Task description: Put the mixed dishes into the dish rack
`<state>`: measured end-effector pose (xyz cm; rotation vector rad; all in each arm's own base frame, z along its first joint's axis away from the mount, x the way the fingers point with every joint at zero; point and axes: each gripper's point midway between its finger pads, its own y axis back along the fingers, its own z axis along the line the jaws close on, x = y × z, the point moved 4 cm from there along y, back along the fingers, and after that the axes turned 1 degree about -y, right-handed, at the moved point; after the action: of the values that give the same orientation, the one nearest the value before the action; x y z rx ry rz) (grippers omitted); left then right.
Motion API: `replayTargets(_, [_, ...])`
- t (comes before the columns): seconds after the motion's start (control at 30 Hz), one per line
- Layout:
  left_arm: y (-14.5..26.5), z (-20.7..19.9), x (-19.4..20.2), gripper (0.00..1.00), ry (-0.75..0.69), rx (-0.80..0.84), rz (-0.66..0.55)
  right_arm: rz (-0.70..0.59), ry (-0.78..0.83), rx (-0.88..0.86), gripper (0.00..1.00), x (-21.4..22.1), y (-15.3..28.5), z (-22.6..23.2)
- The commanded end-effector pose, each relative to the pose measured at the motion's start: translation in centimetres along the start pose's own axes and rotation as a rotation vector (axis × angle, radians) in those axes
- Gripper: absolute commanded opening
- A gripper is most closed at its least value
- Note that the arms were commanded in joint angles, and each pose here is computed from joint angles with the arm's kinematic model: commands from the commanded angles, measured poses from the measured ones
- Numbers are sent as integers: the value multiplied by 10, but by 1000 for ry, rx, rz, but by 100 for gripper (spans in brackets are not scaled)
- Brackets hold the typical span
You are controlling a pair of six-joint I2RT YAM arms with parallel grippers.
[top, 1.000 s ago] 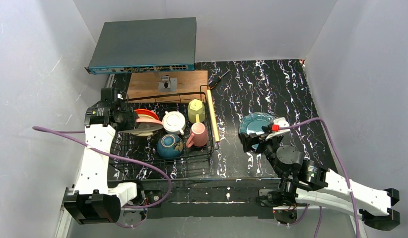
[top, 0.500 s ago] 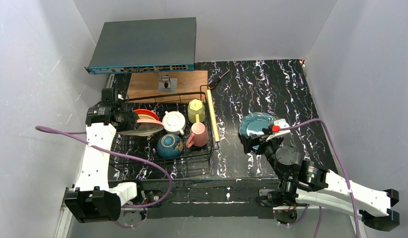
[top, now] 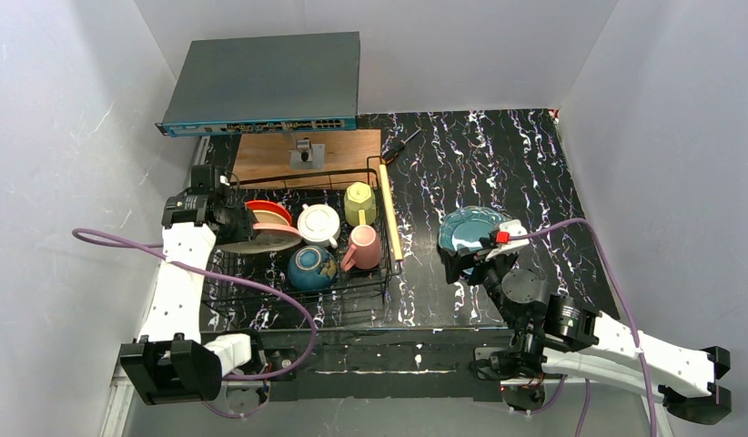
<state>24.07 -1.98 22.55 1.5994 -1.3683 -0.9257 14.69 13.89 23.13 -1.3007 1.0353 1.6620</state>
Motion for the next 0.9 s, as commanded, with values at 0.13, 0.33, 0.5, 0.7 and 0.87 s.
replayTargets(0.13, [5,-7,-4,12,-27,-1,-23,-20,-44,6,98,-6,-3,4])
replayTargets(0.33, [7,-8,-9,45,-60,8,-57,-13,-46,3,98,-3,-4,6])
replayTargets(0.5, [12,-13,-12,68,-117,30,-78,-4,-39,0,98,-2,-6,9])
replayTargets(0.7, [12,-14,-12,84,-195,38,-80,7,-33,-3,98,0,-8,12])
replayTargets(0.87, [16,-27,-13,84,-238,117,-95,18,-28,-9,98,2,-10,15])
